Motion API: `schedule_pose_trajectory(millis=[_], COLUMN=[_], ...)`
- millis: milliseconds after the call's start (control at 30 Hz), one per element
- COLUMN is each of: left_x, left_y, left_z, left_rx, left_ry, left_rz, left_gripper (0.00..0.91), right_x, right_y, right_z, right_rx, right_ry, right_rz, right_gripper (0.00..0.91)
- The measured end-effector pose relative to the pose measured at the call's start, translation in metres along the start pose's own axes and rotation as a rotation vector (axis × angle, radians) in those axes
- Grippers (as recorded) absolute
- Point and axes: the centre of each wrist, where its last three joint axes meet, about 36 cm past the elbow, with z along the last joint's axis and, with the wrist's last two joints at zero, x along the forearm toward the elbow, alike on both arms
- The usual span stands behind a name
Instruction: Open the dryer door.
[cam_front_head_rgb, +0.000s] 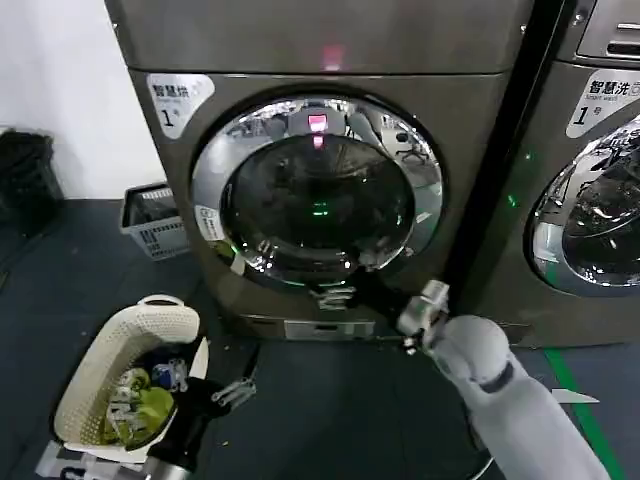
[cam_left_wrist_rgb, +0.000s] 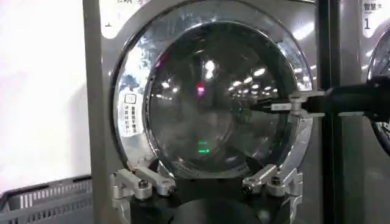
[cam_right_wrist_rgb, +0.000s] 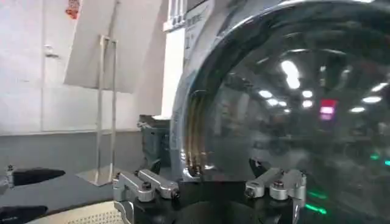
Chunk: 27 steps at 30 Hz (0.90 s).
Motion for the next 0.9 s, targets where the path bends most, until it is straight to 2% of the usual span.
schedule_pose_trajectory(millis=[400, 900], left_x=[-0.001, -0.002], left_y=[-0.001, -0.003], left_z=[0.002, 0.001], left_rx=[0.006, 0.007], left_ry=[-0.001, 0.003], left_rz=[0.005, -0.006], left_gripper=[0.907, 0.907], right_x=[-0.059, -0.113], right_y=[-0.003, 0.011], right_z=[-0.004, -0.001], right_rx=[0.019, -0.014], right_ry=[-0.024, -0.033], right_rz=[-0.051, -0.095], right_gripper=[0.907, 0.907])
